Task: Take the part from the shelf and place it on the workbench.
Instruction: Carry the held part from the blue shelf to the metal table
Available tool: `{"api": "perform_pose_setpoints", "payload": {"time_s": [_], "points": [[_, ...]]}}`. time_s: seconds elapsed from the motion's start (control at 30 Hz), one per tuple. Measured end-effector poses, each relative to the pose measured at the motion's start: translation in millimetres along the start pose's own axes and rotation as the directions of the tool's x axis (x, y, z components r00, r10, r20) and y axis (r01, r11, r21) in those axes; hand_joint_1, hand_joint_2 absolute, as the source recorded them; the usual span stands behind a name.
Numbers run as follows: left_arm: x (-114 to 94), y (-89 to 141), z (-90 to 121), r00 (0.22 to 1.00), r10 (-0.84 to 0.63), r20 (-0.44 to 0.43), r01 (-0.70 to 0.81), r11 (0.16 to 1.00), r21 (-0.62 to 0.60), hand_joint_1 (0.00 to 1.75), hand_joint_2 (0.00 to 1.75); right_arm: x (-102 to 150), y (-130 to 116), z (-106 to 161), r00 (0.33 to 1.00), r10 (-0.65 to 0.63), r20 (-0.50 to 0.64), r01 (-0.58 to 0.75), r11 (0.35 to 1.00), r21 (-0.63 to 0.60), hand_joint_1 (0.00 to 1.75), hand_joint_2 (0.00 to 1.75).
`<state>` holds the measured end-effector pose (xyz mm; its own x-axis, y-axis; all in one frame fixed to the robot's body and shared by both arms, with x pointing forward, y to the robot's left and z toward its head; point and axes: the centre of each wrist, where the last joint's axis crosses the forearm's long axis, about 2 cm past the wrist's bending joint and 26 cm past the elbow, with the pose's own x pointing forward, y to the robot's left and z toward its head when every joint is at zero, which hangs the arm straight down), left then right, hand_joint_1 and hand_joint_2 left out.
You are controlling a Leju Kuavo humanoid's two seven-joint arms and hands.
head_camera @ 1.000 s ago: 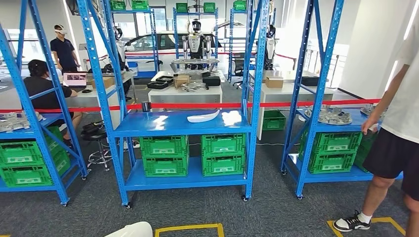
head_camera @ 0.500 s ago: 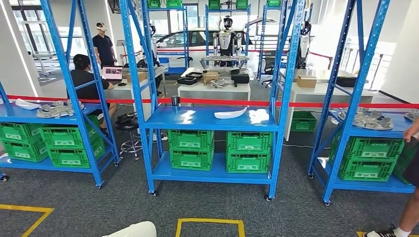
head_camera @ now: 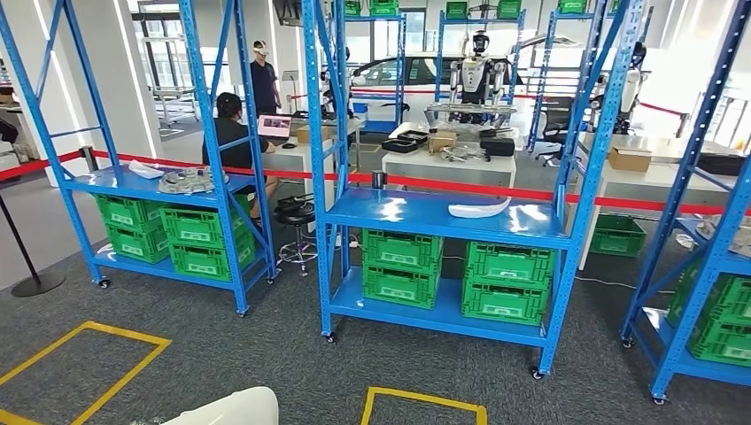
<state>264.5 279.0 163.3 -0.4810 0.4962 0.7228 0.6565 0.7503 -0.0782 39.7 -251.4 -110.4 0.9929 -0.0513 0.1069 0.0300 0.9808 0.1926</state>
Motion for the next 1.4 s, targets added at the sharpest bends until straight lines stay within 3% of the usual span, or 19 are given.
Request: {"api": "perform_pose_setpoints", "payload": {"time_s": [0.9, 1.17, 1.4], "points": [[-3, 3, -8, 1.000, -0.009, -0.002, 0.009, 1.000, 0.021, 1.75, 1.75, 0, 0, 0, 1.000, 0.000, -0.009, 0.000, 1.000, -0.001, 0.00, 1.75], [7, -26, 13, 0.999, -0.036, 0.000, 0.036, 0.997, 0.066, 1.75, 1.75, -2, -12, 2, 0.998, 0.050, -0.025, -0.050, 0.999, 0.005, 0.00, 1.75], [11, -34, 14, 0.999, -0.034, 0.015, 0.033, 0.997, 0.066, 1.75, 1.75, -2, -15, 2, 0.998, 0.055, -0.025, -0.056, 0.998, -0.003, 0.00, 1.75]]}}
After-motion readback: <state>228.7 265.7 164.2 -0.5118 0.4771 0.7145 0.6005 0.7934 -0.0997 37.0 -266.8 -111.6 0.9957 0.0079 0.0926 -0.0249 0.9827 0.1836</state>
